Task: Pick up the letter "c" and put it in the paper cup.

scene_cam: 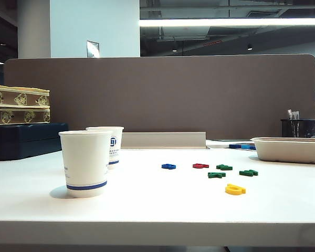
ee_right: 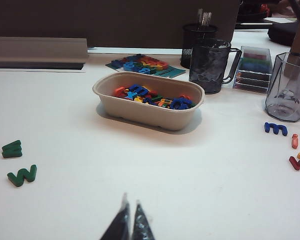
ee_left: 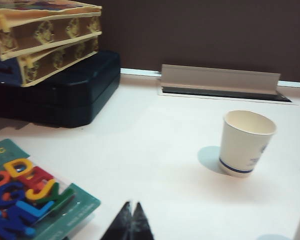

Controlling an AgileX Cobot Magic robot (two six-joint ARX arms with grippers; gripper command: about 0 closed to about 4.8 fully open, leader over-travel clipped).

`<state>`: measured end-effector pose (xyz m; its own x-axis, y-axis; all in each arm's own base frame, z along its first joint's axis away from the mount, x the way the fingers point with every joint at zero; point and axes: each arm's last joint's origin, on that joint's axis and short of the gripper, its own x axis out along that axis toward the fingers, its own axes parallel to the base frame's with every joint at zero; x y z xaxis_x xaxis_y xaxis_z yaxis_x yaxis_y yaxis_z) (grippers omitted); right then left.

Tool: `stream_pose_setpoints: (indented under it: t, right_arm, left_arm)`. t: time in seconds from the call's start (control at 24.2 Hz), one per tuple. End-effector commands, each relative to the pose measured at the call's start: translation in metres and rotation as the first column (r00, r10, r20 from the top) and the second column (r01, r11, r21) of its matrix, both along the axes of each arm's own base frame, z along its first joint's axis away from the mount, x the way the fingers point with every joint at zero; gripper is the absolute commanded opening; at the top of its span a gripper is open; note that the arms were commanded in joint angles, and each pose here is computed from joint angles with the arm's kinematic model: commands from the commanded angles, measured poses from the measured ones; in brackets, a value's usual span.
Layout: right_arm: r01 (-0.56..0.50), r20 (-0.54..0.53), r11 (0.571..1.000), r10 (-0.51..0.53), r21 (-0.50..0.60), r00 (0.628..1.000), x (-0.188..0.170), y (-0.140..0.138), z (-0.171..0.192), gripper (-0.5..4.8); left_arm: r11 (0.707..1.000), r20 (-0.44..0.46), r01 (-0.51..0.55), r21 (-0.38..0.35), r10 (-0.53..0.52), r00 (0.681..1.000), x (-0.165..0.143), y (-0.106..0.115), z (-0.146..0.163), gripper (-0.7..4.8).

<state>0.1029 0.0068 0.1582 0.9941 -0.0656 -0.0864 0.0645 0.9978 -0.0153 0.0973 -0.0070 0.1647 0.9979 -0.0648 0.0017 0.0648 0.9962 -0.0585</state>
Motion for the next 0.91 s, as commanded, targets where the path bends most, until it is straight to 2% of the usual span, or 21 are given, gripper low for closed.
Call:
stream_pose_setpoints:
  t: [0.04, 0.91]
  right_arm:
    - [-0.002, 0.012, 1.0, 0.002, 0.005, 1.0, 0.0002, 0.0002, 0.0001, 0.09]
    - [-0.002, 0.012, 1.0, 0.002, 0.006, 1.0, 0.0002, 0.0002, 0.0001, 0.09]
  left_arm:
    - [1.0, 0.012, 0.014, -0.002, -0.014, 1.0, 0.0, 0.0025, 0.0021, -0.06]
    - [1.0, 0.012, 0.027, -0.001, -0.027, 1.0, 0.0, 0.0043, 0.002, -0.06]
